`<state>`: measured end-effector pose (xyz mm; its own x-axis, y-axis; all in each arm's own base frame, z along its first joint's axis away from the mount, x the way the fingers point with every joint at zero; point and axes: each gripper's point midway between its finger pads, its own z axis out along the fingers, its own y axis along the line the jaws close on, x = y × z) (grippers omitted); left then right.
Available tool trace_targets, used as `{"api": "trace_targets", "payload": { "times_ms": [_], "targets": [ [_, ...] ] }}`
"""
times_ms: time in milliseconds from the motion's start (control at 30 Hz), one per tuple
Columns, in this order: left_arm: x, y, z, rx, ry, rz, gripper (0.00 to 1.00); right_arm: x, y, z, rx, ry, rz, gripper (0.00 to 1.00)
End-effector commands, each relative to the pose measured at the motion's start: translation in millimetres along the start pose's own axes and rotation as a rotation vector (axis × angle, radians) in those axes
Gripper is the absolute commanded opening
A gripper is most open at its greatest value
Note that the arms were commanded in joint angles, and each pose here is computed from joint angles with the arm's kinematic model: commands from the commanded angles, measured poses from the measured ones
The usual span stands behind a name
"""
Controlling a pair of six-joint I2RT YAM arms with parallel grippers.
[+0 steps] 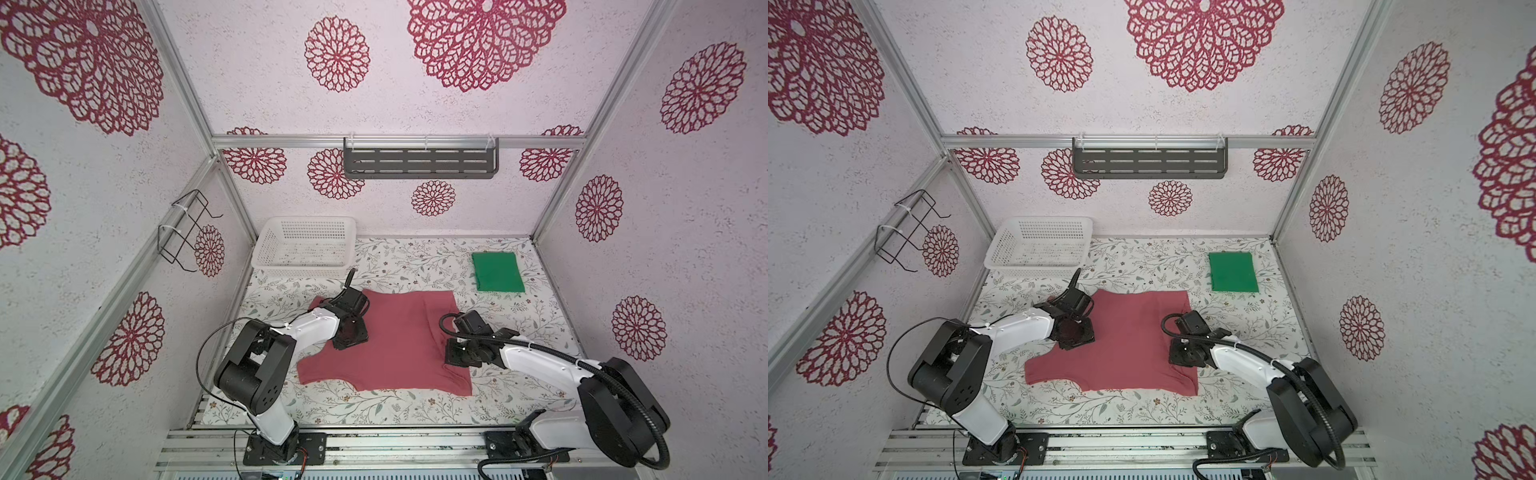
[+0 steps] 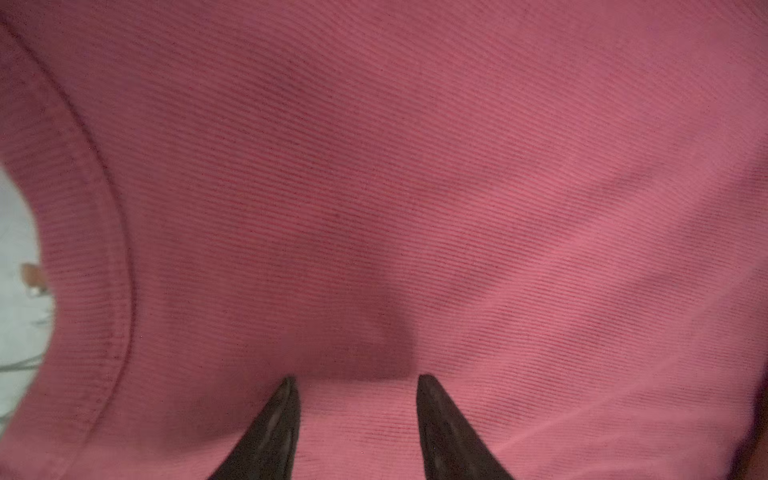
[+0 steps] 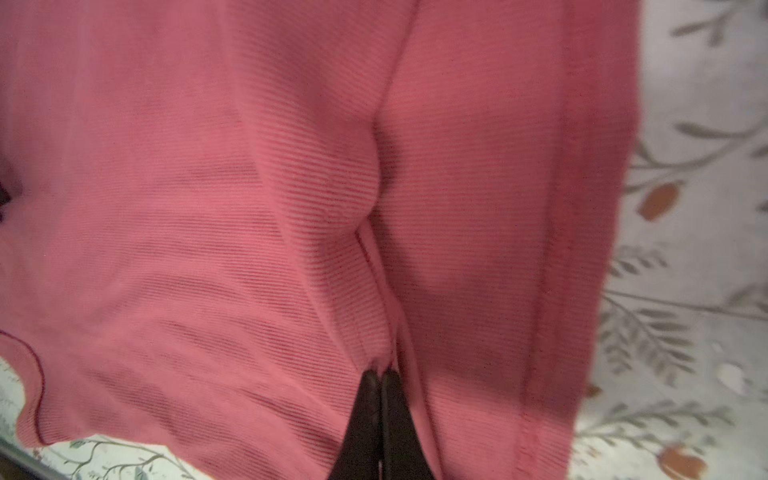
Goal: Fold and stack the tank tops
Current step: 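Drag the held side with the right gripper toward the green cloth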
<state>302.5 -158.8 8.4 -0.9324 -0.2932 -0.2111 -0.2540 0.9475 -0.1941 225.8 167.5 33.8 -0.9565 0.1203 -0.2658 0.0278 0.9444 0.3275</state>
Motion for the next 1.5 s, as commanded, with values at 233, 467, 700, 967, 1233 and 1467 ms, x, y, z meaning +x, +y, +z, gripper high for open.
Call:
{"api": "trace_targets", "payload": {
  "times_ms": [233, 467, 700, 967, 1233, 1467],
  "targets": [
    [27.9, 63.3, 40.8, -0.203, 0.094, -0.009, 0.50, -26.9, -55.3, -20.3, 0.152, -0.133, 0.110, 0.01],
    [23.2, 56.3, 39.5, -0.182, 0.088, 0.015, 0.49, -74.3, -52.8, -43.7, 0.167, -0.180, 0.023, 0.27],
    [22.1, 51.5, 40.0, -0.169, 0.091, 0.023, 0.49, -125.6, -23.5, -20.3, 0.101, -0.196, 0.000, 0.20],
    [21.3, 49.3, 38.5, -0.165, 0.091, 0.030, 0.49, -147.4, 0.8, 19.7, 0.048, -0.175, -0.002, 0.18],
    [20.5, 49.8, 35.6, -0.168, 0.086, 0.032, 0.49, -144.4, 5.8, 36.0, 0.012, -0.155, 0.012, 0.23],
    [23.1, 52.6, 37.4, -0.177, 0.093, 0.030, 0.49, -145.3, -1.1, 43.8, 0.055, -0.145, 0.020, 0.17]
  ]
}}
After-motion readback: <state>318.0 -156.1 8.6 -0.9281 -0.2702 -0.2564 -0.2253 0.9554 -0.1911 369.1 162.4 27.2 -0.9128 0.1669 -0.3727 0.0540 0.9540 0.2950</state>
